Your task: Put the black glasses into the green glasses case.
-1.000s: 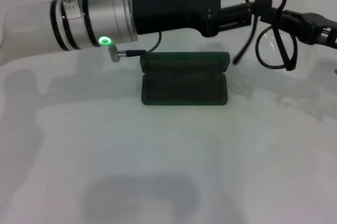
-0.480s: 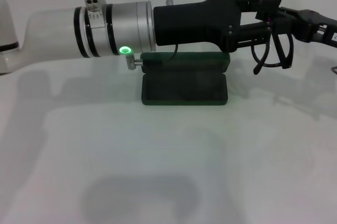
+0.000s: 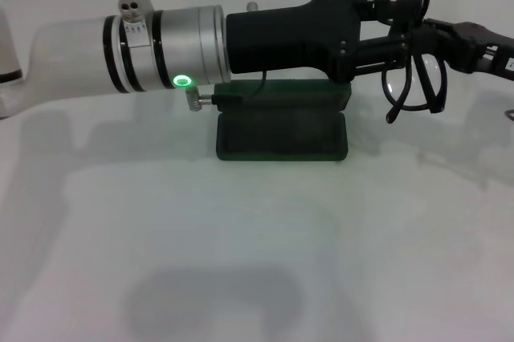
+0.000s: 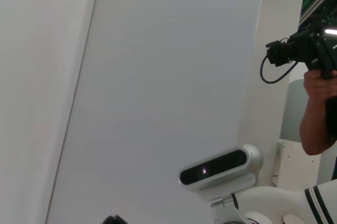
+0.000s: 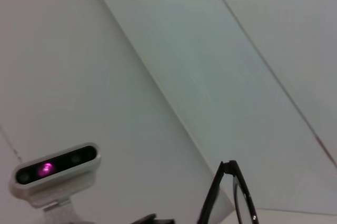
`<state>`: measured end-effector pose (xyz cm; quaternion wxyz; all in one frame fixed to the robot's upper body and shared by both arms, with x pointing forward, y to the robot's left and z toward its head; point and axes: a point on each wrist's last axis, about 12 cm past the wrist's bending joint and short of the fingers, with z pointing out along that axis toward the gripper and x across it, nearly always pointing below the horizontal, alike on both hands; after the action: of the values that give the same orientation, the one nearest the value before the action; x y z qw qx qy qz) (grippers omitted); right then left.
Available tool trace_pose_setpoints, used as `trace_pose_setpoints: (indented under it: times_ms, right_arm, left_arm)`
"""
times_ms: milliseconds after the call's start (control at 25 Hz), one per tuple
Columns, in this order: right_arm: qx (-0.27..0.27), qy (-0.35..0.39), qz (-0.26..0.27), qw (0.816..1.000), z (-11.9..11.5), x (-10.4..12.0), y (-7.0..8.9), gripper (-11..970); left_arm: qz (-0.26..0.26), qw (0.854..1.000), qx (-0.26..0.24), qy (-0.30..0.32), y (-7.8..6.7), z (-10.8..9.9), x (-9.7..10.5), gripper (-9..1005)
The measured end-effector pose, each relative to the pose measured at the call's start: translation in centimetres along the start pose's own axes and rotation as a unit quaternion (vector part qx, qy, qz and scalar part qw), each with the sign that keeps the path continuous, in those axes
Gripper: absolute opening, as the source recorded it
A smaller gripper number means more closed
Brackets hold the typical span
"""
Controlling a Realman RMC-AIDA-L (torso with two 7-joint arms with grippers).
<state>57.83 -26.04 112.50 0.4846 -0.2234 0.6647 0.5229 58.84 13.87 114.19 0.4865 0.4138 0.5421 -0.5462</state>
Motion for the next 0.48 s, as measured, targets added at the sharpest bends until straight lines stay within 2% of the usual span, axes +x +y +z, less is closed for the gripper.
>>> trace_pose_setpoints:
  times_ms: [480]
  right_arm:
    - [-0.020, 0.014, -0.007, 1.000, 0.41, 0.06, 0.45, 116]
  left_arm:
    - [-0.003, 1.000, 0.000, 0.000, -0.20, -0.31, 0.31, 513]
